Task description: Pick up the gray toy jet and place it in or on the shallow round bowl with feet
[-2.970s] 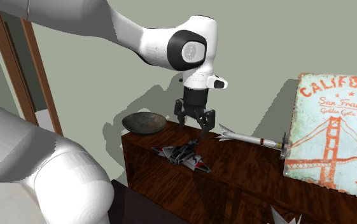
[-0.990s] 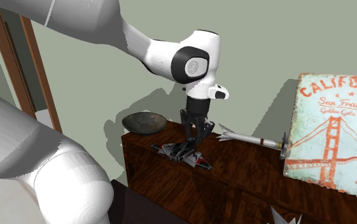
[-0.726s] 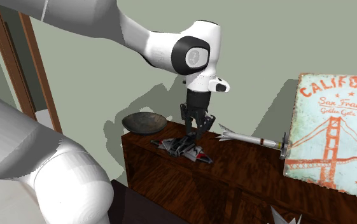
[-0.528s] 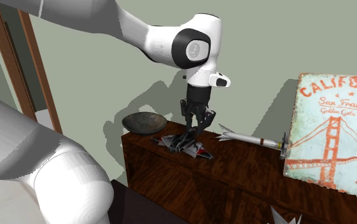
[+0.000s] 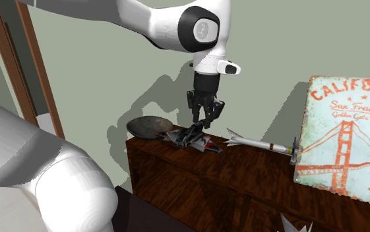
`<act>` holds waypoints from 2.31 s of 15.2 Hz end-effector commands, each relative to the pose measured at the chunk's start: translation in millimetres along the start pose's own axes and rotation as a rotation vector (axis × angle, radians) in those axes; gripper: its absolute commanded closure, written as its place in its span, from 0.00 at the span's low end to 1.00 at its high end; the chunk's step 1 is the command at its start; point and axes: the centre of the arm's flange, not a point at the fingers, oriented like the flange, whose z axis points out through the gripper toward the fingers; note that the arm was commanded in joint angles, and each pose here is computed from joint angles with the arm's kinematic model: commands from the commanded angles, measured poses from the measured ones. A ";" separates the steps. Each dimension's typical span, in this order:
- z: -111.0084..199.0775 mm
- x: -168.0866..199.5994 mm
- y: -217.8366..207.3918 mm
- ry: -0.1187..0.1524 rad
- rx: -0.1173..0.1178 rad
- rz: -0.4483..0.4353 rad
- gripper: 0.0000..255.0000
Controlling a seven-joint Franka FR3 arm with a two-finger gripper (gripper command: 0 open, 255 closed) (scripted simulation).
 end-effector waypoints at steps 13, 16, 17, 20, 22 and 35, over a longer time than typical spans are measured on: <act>-7.3 -18.3 -104.4 0.000 0.000 0.000 1.00; 1.4 -25.4 -142.3 0.000 0.000 0.000 1.00; 4.3 -27.7 -155.0 0.000 0.000 0.000 1.00; 13.0 -34.8 -193.0 0.000 0.000 0.000 1.00; 18.8 -39.5 -218.3 0.000 0.000 0.000 1.00; 64.2 -41.6 -220.4 0.000 0.000 0.000 1.00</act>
